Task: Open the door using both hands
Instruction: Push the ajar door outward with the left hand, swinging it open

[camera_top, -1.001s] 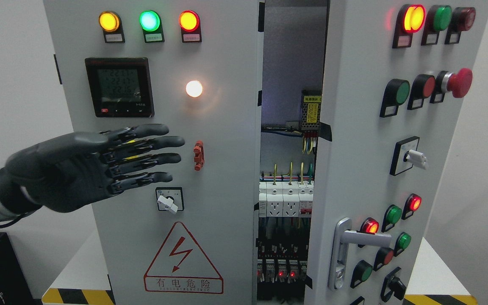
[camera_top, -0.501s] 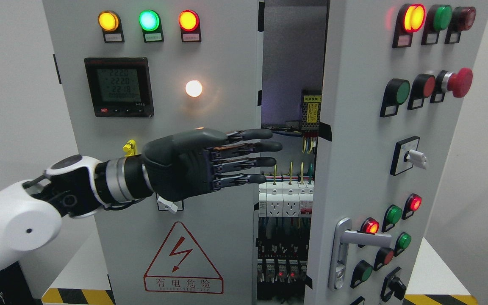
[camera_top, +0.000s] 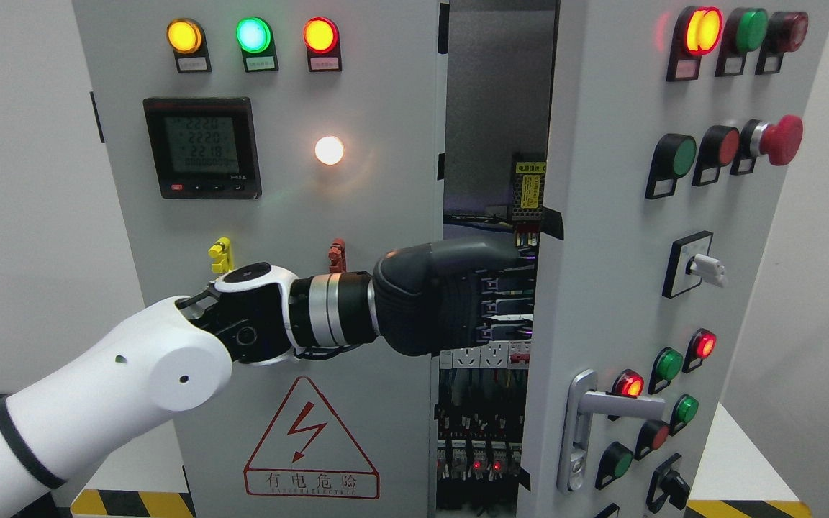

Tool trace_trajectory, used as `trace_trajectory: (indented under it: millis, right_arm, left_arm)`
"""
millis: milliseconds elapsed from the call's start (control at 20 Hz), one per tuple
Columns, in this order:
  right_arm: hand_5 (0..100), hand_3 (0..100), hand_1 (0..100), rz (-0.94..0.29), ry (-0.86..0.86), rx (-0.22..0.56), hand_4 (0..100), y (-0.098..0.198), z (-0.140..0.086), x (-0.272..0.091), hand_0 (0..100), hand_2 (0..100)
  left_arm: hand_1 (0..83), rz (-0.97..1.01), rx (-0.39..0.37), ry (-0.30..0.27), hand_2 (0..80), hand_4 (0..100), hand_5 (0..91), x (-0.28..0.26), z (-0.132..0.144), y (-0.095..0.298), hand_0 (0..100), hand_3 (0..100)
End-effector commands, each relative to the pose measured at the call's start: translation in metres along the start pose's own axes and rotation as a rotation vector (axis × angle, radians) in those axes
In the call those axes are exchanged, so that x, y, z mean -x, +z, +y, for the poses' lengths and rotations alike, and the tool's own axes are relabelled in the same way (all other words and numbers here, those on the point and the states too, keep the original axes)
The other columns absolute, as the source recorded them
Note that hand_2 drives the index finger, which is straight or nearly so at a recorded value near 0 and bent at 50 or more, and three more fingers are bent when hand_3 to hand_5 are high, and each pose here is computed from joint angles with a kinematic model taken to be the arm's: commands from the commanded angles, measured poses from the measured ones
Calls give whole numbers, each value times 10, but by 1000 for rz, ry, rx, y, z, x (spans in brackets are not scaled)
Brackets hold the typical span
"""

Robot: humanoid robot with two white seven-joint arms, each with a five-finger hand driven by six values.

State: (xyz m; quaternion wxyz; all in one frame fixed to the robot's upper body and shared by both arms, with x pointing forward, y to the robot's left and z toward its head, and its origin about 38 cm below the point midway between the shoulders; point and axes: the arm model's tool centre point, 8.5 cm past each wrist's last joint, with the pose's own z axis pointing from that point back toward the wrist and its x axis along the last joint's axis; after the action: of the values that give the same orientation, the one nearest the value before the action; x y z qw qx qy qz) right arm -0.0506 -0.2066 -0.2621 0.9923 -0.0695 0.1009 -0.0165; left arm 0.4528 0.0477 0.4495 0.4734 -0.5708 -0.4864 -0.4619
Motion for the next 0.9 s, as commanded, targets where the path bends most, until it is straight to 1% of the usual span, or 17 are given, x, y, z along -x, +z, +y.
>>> trace_trajectory:
  millis: [0, 150, 250, 350, 450, 551, 601, 701, 801, 851]
  right_arm:
    - [0, 0, 0, 0, 0, 1, 0, 0, 0, 0, 0, 0]
    - [0, 0, 0, 0, 0, 1, 0, 0, 0, 0, 0, 0]
    - [0, 0, 0, 0, 0, 1, 0, 0, 0, 0, 0, 0]
    - [0, 0, 0, 0, 0, 1, 0, 0, 0, 0, 0, 0]
    - [0, 0, 0, 0, 0, 2, 0, 0, 0, 0, 0, 0]
    - [0, 0, 0, 0, 0, 1, 0, 0, 0, 0, 0, 0]
    - [0, 0, 0, 0, 0, 1, 0, 0, 0, 0, 0, 0]
    - [0, 0, 0, 0, 0, 1, 0, 0, 0, 0, 0, 0]
    - [0, 0, 0, 0, 0, 1, 0, 0, 0, 0, 0, 0]
    - [0, 0, 0, 0, 0, 1, 0, 0, 0, 0, 0, 0]
  left_arm:
    - [213, 13, 122, 42, 0, 0, 0, 13, -14, -69, 837, 0]
    - [213, 12, 149, 30, 0, 0, 0, 10, -22, -77, 837, 0]
    - [213, 45, 180, 3, 0, 0, 0, 16, -36, -91, 837, 0]
    - [213, 68, 182, -31, 0, 0, 0, 20, -51, -103, 837, 0]
    - [213, 71, 189, -36, 0, 0, 0, 22, -62, -118, 837, 0]
    - [213, 72, 215, -38, 0, 0, 0, 24, -72, -135, 837, 0]
    - [213, 71, 222, -50, 0, 0, 0, 21, -76, -141, 837, 0]
    - [213, 61, 230, -64, 0, 0, 0, 17, -82, -152, 837, 0]
    - [213, 56, 247, -67, 0, 0, 0, 18, -90, -165, 837, 0]
    - [213, 48, 242, -66, 0, 0, 0, 17, -92, -171, 837, 0]
